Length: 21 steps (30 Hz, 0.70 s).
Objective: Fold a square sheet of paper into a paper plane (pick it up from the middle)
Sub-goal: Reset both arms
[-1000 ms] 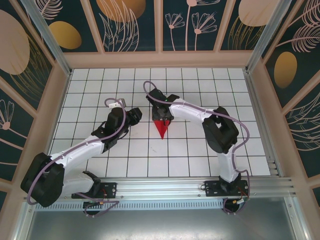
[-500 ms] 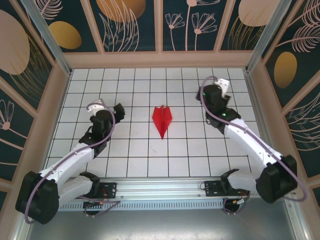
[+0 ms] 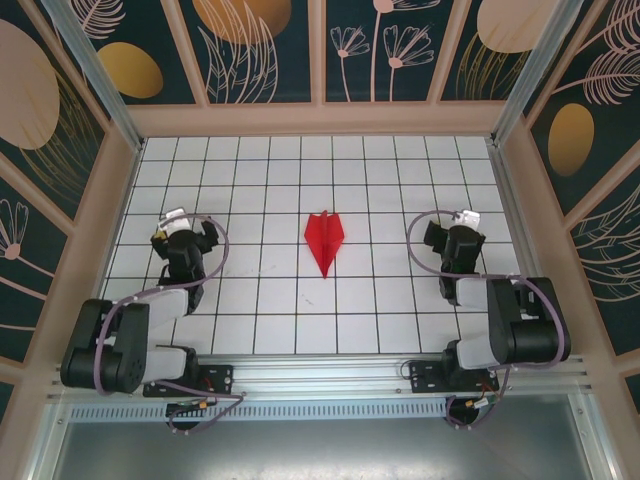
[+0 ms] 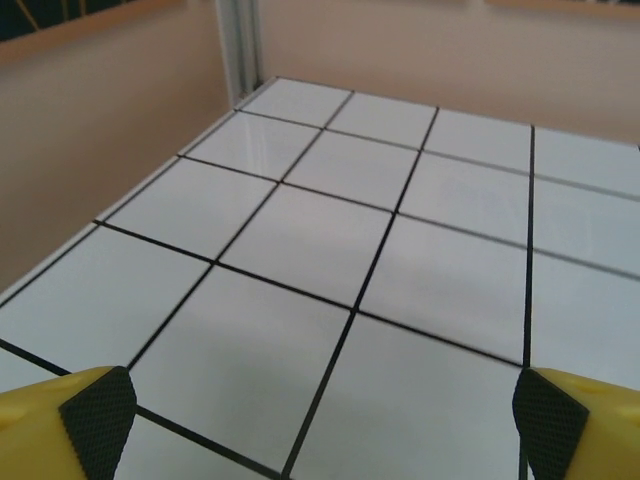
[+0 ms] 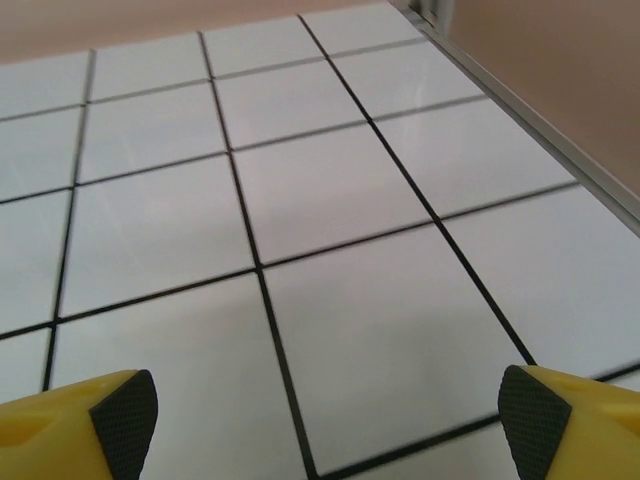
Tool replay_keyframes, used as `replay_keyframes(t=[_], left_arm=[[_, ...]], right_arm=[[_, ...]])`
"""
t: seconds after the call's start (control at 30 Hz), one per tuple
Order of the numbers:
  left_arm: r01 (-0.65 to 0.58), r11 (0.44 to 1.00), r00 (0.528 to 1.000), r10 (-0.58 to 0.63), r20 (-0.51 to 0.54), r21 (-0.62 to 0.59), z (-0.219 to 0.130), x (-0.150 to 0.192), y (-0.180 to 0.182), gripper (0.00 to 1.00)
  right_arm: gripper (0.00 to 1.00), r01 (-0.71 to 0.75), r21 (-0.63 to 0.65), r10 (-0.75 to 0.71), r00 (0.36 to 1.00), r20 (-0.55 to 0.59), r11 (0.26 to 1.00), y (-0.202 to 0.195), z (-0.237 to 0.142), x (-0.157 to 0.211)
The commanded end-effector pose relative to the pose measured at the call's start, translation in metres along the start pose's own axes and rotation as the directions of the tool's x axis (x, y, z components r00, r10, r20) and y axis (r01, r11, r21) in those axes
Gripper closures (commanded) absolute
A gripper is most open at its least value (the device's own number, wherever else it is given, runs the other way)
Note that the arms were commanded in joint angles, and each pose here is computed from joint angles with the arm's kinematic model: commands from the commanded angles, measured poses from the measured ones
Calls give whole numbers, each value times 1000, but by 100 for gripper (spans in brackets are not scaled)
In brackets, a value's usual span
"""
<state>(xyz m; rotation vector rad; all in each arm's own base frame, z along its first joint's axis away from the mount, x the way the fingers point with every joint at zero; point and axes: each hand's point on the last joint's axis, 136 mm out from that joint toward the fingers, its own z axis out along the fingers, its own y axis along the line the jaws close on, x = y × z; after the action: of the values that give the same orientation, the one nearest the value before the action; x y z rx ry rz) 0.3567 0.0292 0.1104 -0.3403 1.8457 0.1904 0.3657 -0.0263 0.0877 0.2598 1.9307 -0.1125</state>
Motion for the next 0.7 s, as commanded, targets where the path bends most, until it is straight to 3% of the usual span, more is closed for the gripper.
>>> replay_keyframes(t=[0.0,0.07,0.23,0.27,0.67], left_arm=[[-89,985,968,51,247,146,-6,-47,-27,1],[-76,980,971,31,238,182,2,-40,-26,2],[2,982,961,-55,272,191,-7,-35,-6,2],[23,988,966,-62,252,156,2,-36,-2,1],[-20,981,974,-25,226,194,6,-32,-12,1]], right_arm=[[11,53,-199,-10,977,213,979,27,-8,-38],[11,48,-226,14,964,265,973,26,-16,-35],[10,25,-220,22,977,211,975,24,-6,-32],[1,19,-220,27,979,203,975,22,-5,-31],[1,20,-222,28,978,208,975,22,-5,-33]])
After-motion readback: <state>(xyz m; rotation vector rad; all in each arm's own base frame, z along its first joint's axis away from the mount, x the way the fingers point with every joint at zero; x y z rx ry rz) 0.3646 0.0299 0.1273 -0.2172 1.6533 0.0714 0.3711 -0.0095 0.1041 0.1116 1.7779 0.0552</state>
